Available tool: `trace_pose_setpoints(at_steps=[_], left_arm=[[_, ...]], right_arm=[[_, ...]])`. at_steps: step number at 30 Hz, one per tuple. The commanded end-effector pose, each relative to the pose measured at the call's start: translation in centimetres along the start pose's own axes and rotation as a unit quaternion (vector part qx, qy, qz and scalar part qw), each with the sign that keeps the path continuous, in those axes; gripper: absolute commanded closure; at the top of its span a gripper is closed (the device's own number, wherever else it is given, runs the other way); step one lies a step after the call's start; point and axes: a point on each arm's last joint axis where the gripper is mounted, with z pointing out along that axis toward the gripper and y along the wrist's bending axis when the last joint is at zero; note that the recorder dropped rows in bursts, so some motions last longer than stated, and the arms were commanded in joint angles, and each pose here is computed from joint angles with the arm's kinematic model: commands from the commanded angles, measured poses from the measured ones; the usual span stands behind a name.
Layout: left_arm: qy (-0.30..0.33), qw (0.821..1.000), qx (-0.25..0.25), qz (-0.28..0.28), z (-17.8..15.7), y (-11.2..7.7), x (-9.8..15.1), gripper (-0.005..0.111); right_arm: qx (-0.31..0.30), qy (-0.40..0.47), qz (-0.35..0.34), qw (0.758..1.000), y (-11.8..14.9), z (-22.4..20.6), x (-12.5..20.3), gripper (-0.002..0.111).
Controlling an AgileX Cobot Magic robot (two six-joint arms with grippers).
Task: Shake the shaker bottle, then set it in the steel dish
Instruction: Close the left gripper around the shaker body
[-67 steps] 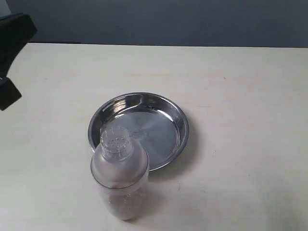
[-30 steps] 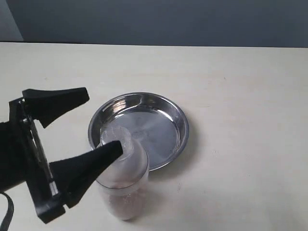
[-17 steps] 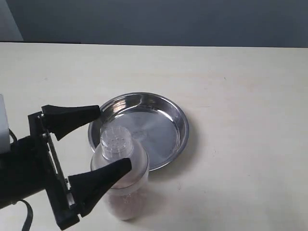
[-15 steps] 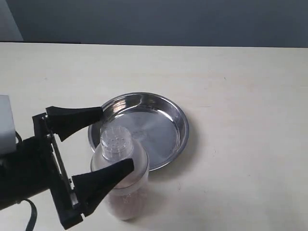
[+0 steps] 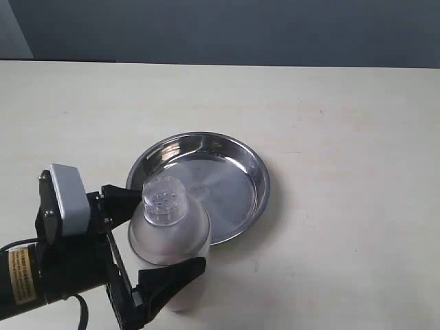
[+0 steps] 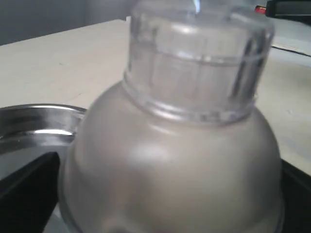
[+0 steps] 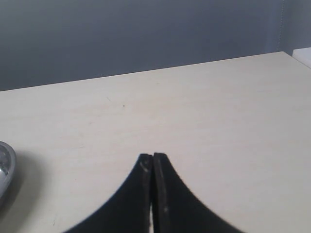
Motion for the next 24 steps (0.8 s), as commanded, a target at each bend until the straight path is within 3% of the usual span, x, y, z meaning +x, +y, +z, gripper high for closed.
trace_pose_setpoints(at_steps=[1, 24], left_arm=[[0.026, 1.000, -0.001, -0.004, 0.2, 0.1, 1.0, 0.002], [0.049, 0.999, 0.007, -0.013, 2.7, 1.1, 2.0, 0.002]], right_arm=[[0.002, -0.007, -0.001, 1.000, 0.0, 0.0, -0.1, 0.109], [0.002, -0.007, -0.001, 1.000, 0.0, 0.0, -0.1, 0.109]])
